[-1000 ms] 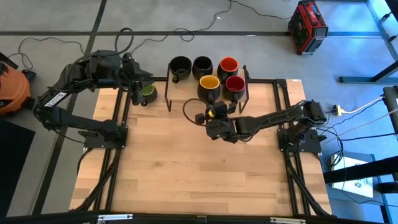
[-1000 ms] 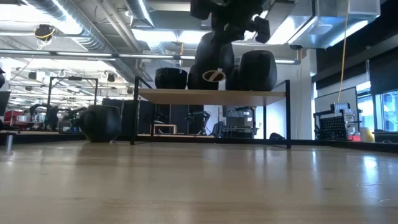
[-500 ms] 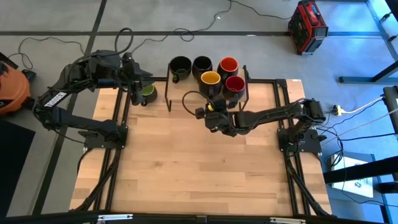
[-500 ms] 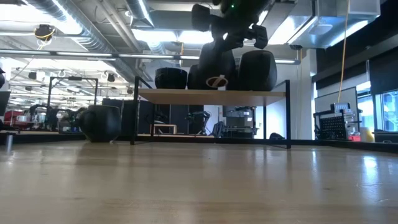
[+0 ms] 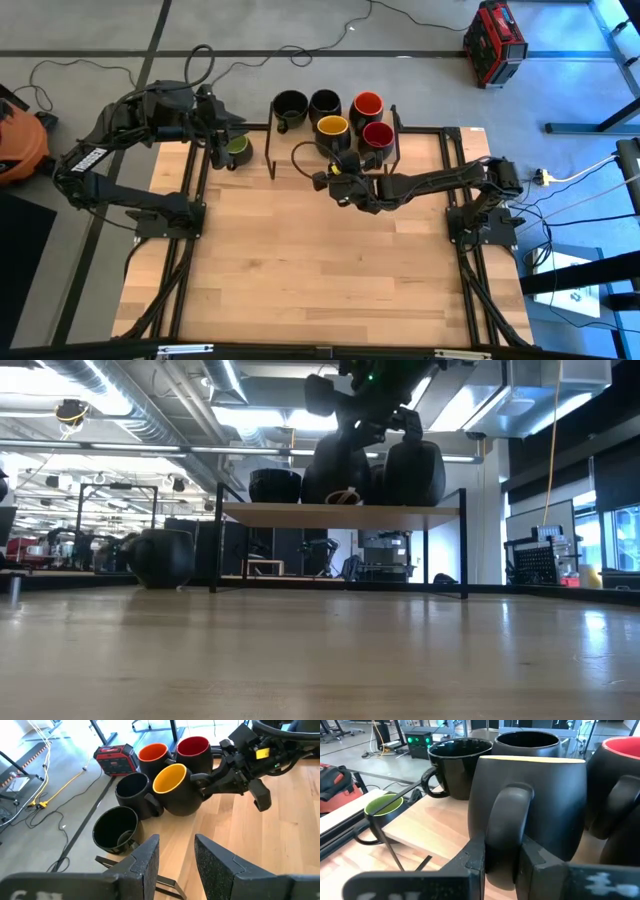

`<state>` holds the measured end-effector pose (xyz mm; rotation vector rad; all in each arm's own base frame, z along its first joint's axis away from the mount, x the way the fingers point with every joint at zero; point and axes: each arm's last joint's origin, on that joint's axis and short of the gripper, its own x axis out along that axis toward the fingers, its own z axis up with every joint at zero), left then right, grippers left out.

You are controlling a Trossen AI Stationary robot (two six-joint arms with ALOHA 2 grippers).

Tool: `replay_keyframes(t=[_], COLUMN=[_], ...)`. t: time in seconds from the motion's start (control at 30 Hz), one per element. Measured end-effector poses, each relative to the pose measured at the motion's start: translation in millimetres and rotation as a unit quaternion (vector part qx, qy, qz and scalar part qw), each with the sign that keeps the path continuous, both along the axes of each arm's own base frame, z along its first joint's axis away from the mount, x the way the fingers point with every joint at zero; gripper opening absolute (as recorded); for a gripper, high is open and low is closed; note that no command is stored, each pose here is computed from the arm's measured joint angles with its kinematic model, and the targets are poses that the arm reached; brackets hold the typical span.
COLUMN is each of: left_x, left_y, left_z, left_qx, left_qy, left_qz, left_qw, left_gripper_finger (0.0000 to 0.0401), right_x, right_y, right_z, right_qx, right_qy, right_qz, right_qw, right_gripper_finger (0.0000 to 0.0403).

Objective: Place coffee mugs
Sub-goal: Put the yellow mug on the shelf

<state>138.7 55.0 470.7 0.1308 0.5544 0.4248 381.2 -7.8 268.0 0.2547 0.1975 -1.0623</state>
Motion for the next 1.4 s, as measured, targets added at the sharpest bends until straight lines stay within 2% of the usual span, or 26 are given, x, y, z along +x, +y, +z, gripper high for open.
replay_keyframes(t=[0.7, 1.0, 1.4], left_x=[1, 1, 2], left_y=[0, 0, 1], left_z=[1, 2, 2], left_qx=[0.001, 0.004, 0.005], left_qy=[-0.005, -0.012, -0.012], left_qz=[0.0, 0.0, 0.0], left_qw=[1.0, 1.0, 1.0], left_gripper_finger=[0.0118, 0.0118, 0.0118], right_x=[5, 6, 4], right_y=[0, 2, 1], right_z=[-8, -11, -13], right_qx=[0.01, 0.031, 0.03], right_qy=[-0.008, -0.005, 0.004], right_qz=[-0.006, 0.021, 0.015], right_qw=[1.0, 0.999, 0.999], right_gripper_finger=[0.0045, 0.0114, 0.0168])
